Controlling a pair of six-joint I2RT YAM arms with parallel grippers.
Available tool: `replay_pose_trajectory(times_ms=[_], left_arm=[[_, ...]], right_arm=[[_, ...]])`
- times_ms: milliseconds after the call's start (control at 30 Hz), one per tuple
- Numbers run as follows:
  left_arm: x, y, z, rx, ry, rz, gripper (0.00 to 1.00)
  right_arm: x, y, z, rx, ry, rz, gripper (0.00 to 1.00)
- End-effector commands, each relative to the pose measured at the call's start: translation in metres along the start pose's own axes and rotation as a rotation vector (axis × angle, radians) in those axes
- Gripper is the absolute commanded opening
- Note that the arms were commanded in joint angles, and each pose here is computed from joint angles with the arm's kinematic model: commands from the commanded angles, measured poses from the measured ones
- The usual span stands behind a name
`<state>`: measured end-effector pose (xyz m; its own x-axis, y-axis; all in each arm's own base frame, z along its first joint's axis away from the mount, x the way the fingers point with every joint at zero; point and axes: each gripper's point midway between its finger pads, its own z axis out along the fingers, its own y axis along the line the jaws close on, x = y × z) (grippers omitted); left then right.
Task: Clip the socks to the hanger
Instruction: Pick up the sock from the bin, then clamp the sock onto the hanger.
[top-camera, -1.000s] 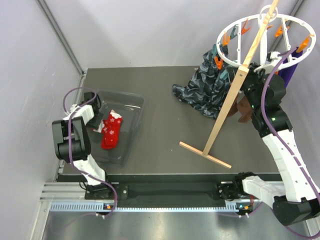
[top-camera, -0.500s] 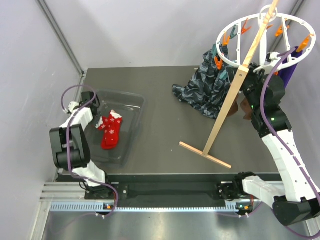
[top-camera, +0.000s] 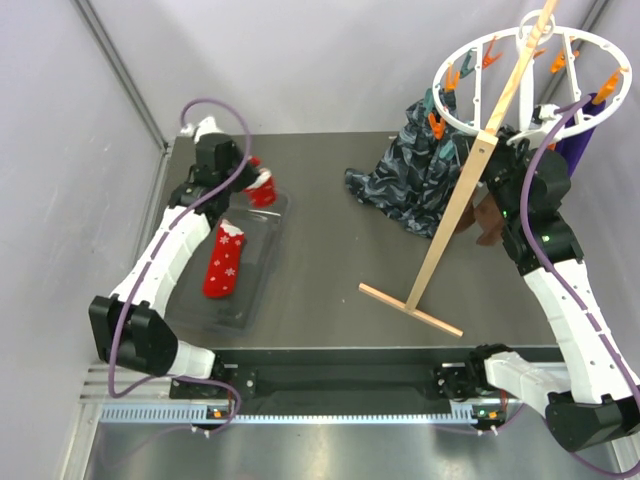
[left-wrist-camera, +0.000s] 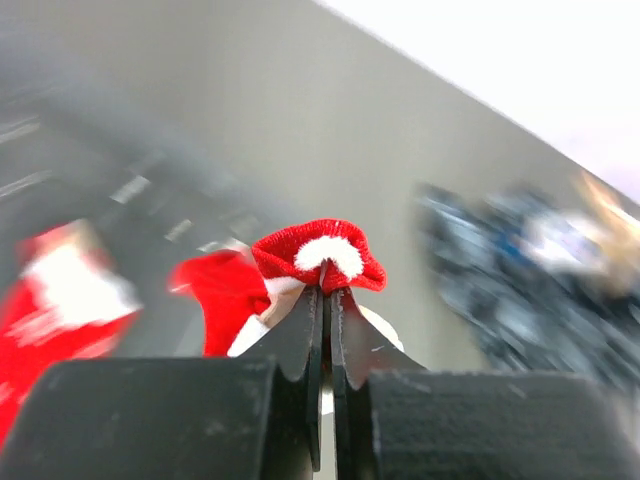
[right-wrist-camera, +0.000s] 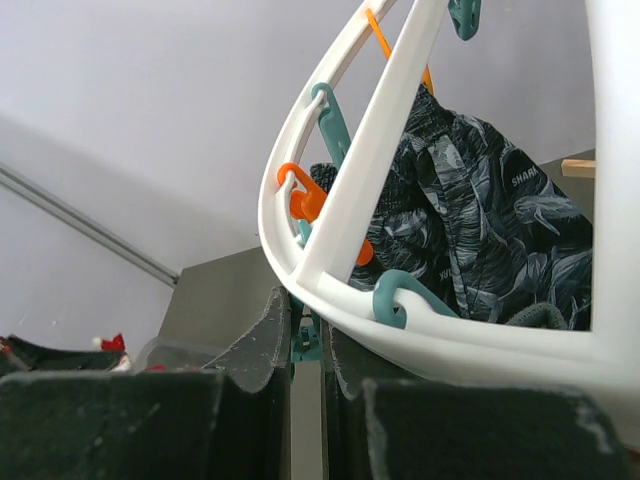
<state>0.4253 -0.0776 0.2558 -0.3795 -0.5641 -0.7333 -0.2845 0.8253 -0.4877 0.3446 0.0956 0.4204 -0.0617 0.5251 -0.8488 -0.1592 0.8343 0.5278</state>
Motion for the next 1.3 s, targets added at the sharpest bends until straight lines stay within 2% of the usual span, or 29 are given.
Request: replay_pose_trajectory(times_ms=[0, 33, 133, 267, 400, 533, 633, 733, 900, 1133, 1267], left_arm=[[-0.008, -0.109, -0.039, 0.445, -0.013, 0.19, 0.0], [0.0, -0.133, -0.047, 0.55, 0.005, 0.259, 0.0], [0.026, -0.188, -0.069, 0.717, 0.002, 0.408, 0.0], [0.067, -0.244, -0.103, 0.92, 0.016, 0.518, 0.0], [0.097, -0.279, -0.118, 1.083, 0.085, 0.538, 0.0], [0.123, -0.306, -0.136, 1.183, 0.06, 0.622, 0.0], [0.136, -0.325, -0.149, 1.265, 0.052, 0.618, 0.0], [0.143, -0.333, -0.157, 1.325, 0.052, 0.612, 0.0], [0.146, -0.347, -0.17, 1.379, -0.013, 0.638, 0.0], [0.158, -0.358, -0.168, 1.385, 0.035, 0.644, 0.0], [0.162, -0.371, -0.163, 1.332, 0.023, 0.671, 0.0]], right_arm=[[0.013, 0.01, -0.006, -0.047, 0.067, -0.006, 0.0], [0.014, 0.009, -0.005, -0.048, 0.069, -0.004, 0.0], [0.016, 0.011, -0.005, -0.055, 0.077, 0.0, 0.0], [0.016, 0.011, -0.005, -0.053, 0.08, 0.002, 0.0], [0.021, 0.013, -0.004, -0.072, 0.099, 0.011, 0.0], [0.023, 0.016, -0.004, -0.086, 0.105, 0.015, 0.0], [0.022, 0.017, -0.005, -0.09, 0.105, 0.016, 0.0], [0.021, 0.018, -0.006, -0.094, 0.105, 0.019, 0.0], [0.023, 0.018, -0.007, -0.095, 0.108, 0.024, 0.0], [0.02, 0.02, -0.01, -0.105, 0.101, 0.024, 0.0], [0.02, 0.021, -0.011, -0.108, 0.101, 0.02, 0.0]])
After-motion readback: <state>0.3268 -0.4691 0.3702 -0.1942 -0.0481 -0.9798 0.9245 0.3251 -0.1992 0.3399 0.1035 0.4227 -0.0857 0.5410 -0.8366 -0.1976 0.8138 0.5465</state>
